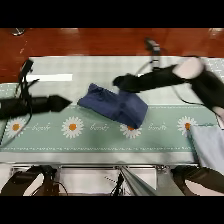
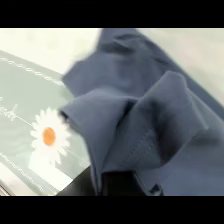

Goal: Fold the shirts.

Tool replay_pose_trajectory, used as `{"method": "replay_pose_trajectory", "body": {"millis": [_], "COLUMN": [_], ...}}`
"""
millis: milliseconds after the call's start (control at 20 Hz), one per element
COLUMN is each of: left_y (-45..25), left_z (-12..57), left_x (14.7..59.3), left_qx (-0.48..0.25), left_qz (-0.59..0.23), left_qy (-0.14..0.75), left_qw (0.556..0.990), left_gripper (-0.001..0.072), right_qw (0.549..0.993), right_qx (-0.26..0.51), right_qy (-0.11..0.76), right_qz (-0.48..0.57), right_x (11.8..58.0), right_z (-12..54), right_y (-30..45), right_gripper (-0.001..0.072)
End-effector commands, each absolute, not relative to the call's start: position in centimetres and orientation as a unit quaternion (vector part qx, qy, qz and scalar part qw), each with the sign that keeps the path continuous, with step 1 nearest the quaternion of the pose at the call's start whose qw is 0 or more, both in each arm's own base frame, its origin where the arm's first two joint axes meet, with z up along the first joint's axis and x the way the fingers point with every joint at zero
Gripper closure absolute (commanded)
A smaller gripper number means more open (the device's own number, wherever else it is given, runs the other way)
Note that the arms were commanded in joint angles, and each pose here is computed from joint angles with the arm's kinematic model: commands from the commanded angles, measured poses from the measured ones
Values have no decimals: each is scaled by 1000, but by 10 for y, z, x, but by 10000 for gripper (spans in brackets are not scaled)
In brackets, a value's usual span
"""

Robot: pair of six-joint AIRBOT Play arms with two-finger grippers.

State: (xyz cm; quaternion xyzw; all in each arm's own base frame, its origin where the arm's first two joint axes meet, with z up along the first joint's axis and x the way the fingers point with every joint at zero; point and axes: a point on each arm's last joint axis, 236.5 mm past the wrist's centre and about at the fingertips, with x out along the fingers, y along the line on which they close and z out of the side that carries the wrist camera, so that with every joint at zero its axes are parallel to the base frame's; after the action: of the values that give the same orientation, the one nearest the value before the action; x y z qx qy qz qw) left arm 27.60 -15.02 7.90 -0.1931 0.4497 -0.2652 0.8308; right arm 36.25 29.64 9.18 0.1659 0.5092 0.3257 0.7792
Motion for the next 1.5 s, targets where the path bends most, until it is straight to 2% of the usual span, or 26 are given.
{"method": "replay_pose_trajectory", "body": {"millis": [0, 400, 450, 500, 550, 750, 850, 900, 1000, 1100, 1200, 1300, 1400, 1450], "left_y": [-139, -147, -147, -147, -147, -147, -147, -147, -147, -147, -147, -147, -147, -147], "left_z": [38, 37, 37, 37, 36, 36, 36, 36, 36, 36, 36, 36, 36, 36], "left_x": [230, 227, 227, 227, 227, 227, 227, 227, 227, 227, 227, 227, 227, 227], "left_qx": [-207, -234, -234, -234, -234, -235, -234, -234, -234, -234, -234, -247, -248, -248], "left_qz": [-241, -249, -249, -249, -249, -248, -248, -248, -248, -249, -248, -241, -241, -241], "left_qy": [457, 460, 460, 460, 462, 462, 462, 462, 462, 462, 463, 466, 467, 467], "left_qw": [831, 819, 819, 819, 819, 818, 818, 818, 818, 818, 818, 815, 814, 814], "left_gripper": [679, 680, 679, 680, 679, 680, 681, 681, 680, 681, 680, 681, 680, 680], "right_qw": [748, 707, 706, 696, 690, 659, 672, 702, 785, 843, 860, 860, 822, 806], "right_qx": [166, 230, 232, 231, 217, 209, 193, 154, 60, 36, 106, 214, 346, 371], "right_qy": [542, 561, 563, 570, 572, 605, 604, 597, 571, 531, 498, 461, 451, 461], "right_qz": [345, 363, 362, 371, 387, 395, 383, 356, 231, 76, -35, -41, -27, -19], "right_x": [386, 411, 411, 404, 397, 394, 395, 395, 395, 381, 346, 321, 308, 304], "right_z": [41, 20, 17, 16, 16, 44, 79, 95, 111, 111, 80, 30, -12, -30], "right_y": [365, 416, 417, 421, 421, 360, 301, 264, 174, 88, 43, 60, 90, 101], "right_gripper": [686, 685, 586, 136, 89, 90, 90, 90, 90, 90, 90, 91, 92, 92]}}
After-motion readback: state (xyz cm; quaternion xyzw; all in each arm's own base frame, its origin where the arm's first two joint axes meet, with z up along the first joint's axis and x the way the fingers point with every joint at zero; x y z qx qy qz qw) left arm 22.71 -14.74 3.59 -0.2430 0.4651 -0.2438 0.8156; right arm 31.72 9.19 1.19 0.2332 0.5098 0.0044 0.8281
